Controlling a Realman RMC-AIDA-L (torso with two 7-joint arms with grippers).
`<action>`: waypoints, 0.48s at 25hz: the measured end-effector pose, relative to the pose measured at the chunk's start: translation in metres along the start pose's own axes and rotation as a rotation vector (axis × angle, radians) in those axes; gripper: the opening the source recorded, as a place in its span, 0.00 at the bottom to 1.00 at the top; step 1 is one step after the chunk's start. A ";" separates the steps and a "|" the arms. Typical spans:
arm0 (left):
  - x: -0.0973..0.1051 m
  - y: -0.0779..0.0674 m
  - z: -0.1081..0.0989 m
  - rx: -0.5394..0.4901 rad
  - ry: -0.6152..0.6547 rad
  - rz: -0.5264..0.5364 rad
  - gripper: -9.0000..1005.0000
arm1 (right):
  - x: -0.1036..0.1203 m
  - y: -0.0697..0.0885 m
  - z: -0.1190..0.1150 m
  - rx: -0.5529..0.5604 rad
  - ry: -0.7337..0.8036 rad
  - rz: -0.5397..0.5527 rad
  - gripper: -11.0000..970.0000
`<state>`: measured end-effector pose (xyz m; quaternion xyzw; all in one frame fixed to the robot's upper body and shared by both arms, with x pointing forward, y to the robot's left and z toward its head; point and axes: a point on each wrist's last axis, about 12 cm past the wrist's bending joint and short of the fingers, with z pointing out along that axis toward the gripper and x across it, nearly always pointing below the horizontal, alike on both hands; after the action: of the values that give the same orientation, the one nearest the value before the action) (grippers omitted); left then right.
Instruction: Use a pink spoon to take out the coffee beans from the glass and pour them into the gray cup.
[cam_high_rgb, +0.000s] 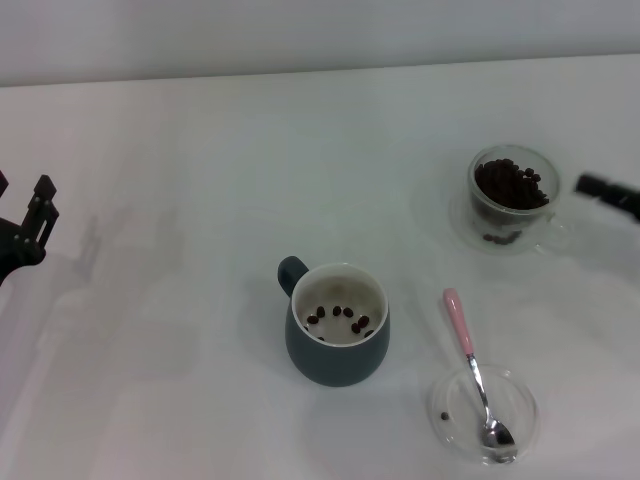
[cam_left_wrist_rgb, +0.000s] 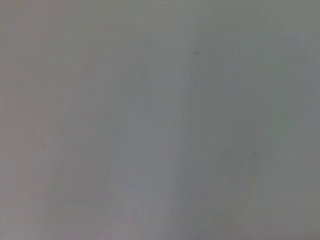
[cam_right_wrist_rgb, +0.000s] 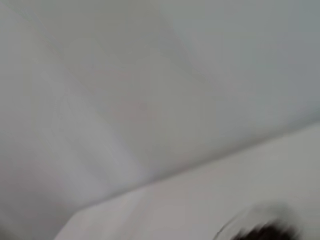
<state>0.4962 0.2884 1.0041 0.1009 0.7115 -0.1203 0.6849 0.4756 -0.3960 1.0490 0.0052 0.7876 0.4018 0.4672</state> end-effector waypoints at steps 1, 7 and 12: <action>0.000 0.000 0.000 0.000 0.000 0.000 0.55 | -0.004 -0.003 -0.004 0.025 -0.021 -0.014 0.23; 0.000 0.001 -0.001 -0.003 -0.001 0.000 0.55 | -0.014 -0.023 -0.033 0.209 -0.179 -0.100 0.25; -0.001 0.003 -0.001 -0.019 -0.005 -0.004 0.55 | -0.009 -0.032 -0.043 0.333 -0.267 -0.174 0.27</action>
<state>0.4964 0.2916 1.0046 0.0928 0.7111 -0.1153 0.6873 0.4606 -0.4482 1.0460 0.0674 0.7715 0.2202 0.5931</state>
